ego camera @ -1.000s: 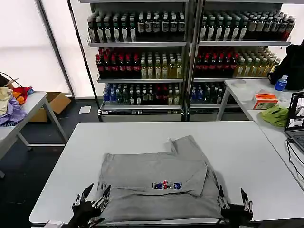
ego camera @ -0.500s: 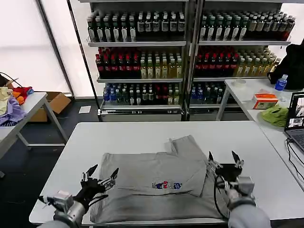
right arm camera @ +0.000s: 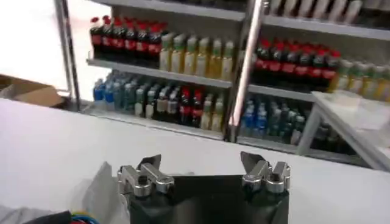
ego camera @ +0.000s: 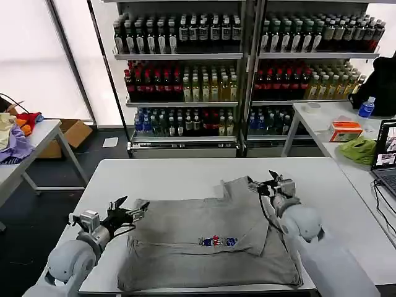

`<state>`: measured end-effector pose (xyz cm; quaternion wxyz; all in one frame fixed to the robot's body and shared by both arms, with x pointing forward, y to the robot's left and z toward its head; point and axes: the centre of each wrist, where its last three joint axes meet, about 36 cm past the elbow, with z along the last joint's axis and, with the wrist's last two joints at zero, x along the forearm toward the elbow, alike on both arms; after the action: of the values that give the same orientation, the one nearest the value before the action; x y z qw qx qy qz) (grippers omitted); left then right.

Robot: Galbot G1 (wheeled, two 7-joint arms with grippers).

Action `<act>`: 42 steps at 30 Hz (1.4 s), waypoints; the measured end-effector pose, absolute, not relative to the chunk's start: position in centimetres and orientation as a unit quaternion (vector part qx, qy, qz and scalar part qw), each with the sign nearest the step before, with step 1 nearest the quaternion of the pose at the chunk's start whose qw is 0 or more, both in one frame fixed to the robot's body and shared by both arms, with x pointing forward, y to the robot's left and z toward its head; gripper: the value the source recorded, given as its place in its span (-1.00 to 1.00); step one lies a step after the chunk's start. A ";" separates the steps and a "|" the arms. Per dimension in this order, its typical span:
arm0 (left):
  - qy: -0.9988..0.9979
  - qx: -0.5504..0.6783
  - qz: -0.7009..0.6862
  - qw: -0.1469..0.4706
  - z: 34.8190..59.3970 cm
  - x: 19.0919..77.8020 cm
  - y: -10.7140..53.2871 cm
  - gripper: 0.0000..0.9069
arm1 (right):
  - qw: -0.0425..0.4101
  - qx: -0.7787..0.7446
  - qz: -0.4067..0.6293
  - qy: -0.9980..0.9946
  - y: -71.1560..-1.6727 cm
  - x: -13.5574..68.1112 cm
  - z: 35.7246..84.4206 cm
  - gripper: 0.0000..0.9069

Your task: Fold and organize the clothes.

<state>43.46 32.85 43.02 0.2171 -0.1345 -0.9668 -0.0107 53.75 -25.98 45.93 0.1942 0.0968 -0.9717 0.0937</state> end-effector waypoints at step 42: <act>-0.952 -0.129 -0.017 0.278 38.6 47.3 31.8 0.62 | 0.269 0.096 0.065 -0.956 -25.2 56.4 40.5 0.89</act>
<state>47.31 31.81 38.64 0.2780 -0.1289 -0.9517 -0.0173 56.44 -25.19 40.52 0.2685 0.0958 -0.9563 0.0646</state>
